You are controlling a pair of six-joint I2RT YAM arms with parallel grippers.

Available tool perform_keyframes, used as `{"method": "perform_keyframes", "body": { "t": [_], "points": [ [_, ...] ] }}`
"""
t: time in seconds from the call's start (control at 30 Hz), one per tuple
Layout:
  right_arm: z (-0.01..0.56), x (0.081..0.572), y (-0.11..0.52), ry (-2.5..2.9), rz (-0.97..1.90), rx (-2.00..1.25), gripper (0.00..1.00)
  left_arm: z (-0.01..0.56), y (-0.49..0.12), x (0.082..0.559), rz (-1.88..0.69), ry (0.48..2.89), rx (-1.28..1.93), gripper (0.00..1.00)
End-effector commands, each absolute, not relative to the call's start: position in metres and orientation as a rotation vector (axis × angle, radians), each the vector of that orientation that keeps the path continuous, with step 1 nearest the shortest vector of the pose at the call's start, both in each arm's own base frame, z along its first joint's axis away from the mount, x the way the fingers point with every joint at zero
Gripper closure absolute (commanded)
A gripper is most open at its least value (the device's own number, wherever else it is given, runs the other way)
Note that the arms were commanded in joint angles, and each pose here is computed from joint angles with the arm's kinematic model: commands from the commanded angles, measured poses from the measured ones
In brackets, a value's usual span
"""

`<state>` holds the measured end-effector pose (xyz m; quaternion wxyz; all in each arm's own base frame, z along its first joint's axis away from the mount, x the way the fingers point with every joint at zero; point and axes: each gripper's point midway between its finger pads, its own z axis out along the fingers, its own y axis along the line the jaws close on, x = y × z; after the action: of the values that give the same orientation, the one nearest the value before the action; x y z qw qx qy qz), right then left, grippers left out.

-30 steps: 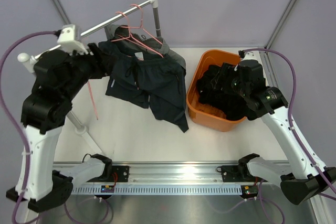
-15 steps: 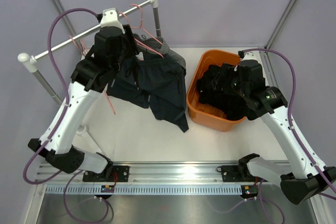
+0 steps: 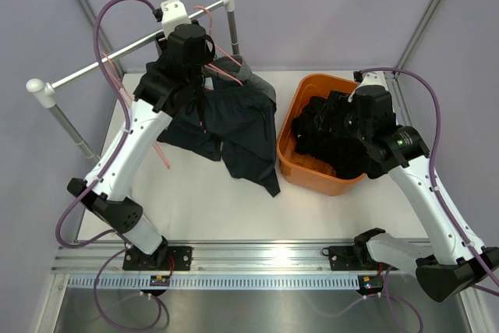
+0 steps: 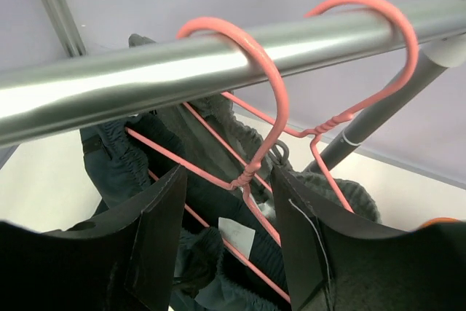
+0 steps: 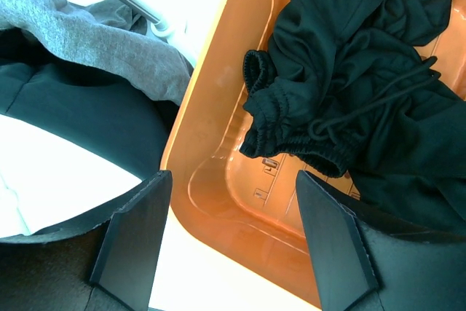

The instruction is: Remove the shorts from the hanger

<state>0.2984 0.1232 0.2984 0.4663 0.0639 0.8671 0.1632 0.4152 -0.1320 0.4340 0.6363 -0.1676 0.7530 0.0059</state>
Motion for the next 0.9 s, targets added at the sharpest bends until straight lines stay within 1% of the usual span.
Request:
{"method": "perform_keyframes", "body": {
  "t": [0.0,0.37,0.5,0.63,0.7,0.73,0.87],
  "points": [
    [0.312,0.299,0.124,2.101,0.400,0.120,0.22,0.451,-0.129,0.423,0.015,1.633,-0.479,0.47],
    [0.312,0.299,0.125,2.099,0.398,0.101,0.21,0.434,-0.134,0.435,0.081,1.654,-0.485,0.51],
    [0.311,0.299,0.125,2.102,0.403,0.099,0.21,0.428,-0.134,0.437,0.107,1.671,-0.474,0.54],
    [0.310,0.297,0.126,2.112,0.403,0.095,0.21,0.426,-0.134,0.436,0.104,1.671,-0.469,0.62],
    [0.308,0.296,0.124,2.114,0.398,0.098,0.21,0.425,-0.134,0.436,0.105,1.672,-0.466,0.70],
    [0.308,0.297,0.124,2.112,0.397,0.099,0.21,0.424,-0.134,0.436,0.109,1.674,-0.461,0.76],
    [0.307,0.296,0.127,2.112,0.417,0.099,0.21,0.425,-0.130,0.432,0.123,1.677,-0.456,0.87]
  ]
}}
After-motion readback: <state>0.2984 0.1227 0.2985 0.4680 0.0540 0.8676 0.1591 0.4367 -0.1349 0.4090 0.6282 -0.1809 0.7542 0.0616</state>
